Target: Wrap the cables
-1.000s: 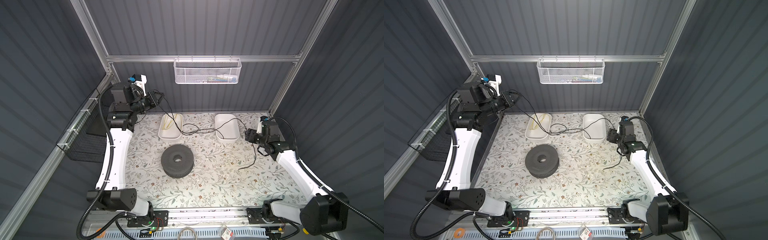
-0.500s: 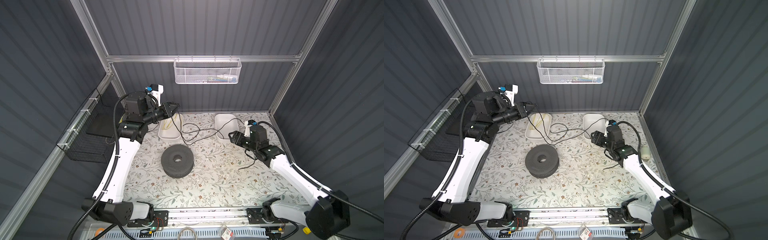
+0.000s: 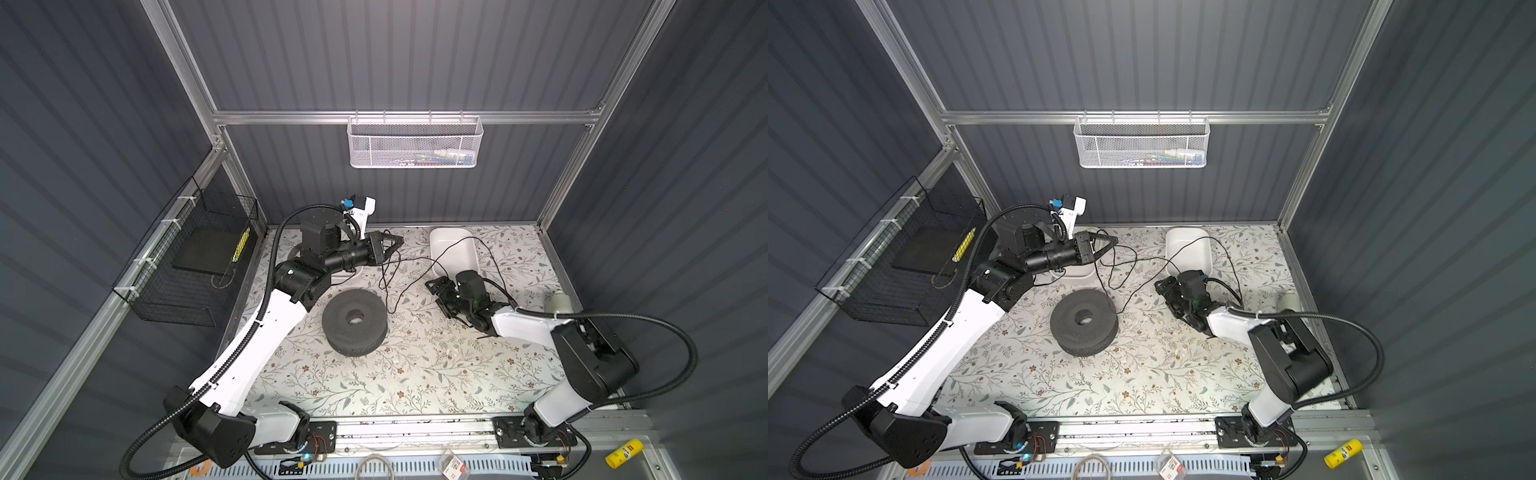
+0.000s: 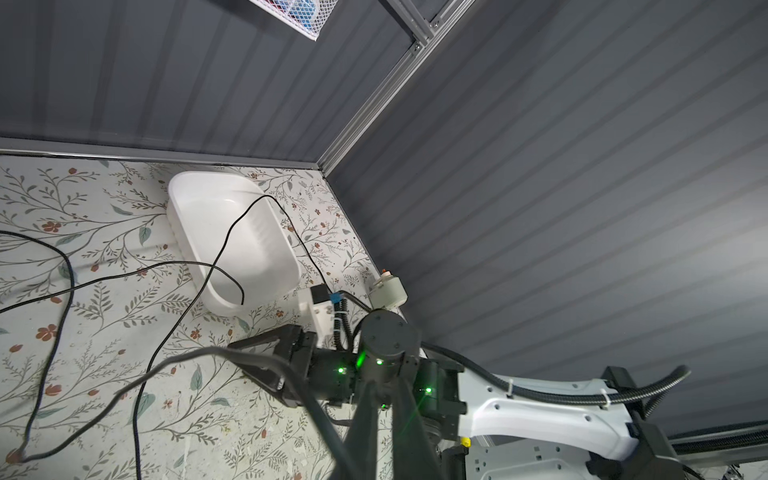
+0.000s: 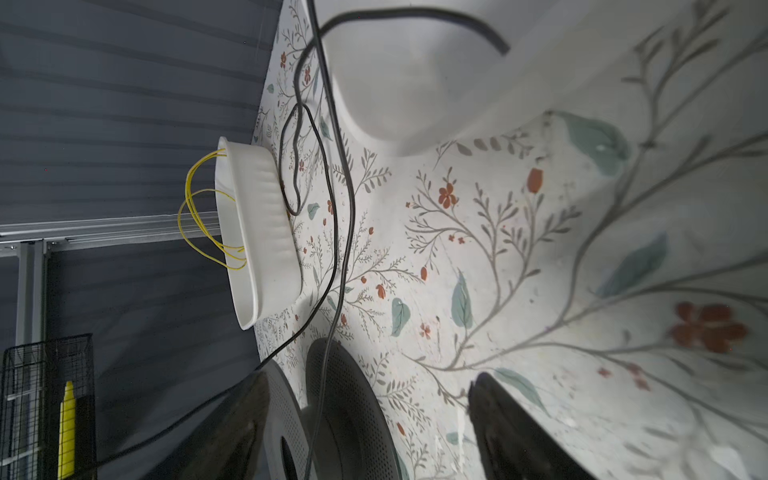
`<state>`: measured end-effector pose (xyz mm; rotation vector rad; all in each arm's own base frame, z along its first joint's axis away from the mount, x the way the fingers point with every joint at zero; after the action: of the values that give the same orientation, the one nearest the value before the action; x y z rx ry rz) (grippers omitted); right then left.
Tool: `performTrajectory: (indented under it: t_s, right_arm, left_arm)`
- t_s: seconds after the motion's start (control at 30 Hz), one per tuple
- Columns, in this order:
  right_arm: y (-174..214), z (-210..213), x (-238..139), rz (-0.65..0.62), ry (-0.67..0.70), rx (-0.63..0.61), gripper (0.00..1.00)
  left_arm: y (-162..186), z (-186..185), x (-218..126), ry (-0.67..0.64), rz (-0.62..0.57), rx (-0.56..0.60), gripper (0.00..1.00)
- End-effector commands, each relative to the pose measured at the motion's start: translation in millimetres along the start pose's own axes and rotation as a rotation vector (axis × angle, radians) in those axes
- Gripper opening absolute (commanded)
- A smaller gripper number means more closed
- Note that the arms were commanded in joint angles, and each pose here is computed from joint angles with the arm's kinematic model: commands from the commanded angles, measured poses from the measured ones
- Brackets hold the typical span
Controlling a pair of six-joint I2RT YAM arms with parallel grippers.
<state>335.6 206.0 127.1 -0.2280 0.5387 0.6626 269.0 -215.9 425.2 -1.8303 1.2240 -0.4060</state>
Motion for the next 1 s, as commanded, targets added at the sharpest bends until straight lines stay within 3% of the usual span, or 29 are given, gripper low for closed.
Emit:
performTrajectory:
  t_s: [0.0,0.2,0.43,0.67,0.97]
  right_arm:
    - [-1.6,18.1,24.5,0.023,-0.070,0.119,0.77]
    - [1.0,25.9,51.8,0.027,-0.058,0.144,0.75]
    - [5.0,32.0,78.7,0.090,-0.068,0.156,0.55]
    - [8.5,16.1,75.1,0.099,-0.038,0.148,0.51]
    - [11.5,25.7,88.4,0.127,-0.052,0.136,0.28]
  left_arm:
    - [-10.2,-17.0,-13.9,0.024,-0.060,0.026,0.11]
    - [-12.4,-24.3,-19.2,0.034,-0.045,0.023,0.11]
    - [-11.4,-24.4,-20.2,0.033,-0.050,0.021,0.12]
    - [-17.5,-28.5,-22.4,0.031,-0.060,0.045,0.13]
    - [-22.1,-33.1,-25.3,0.042,-0.077,0.051,0.13]
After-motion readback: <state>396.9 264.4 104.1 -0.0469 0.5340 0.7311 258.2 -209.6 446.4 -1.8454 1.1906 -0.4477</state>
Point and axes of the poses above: each gripper's point midway between its finger pads, its own x axis out along the fingers, its own z axis along the line the jaws close on, y = z × x, the point moved 7 cm from there along -x, back along the fingers, and after that the axes turned 8 degrees about x, right-handed, at the moved point
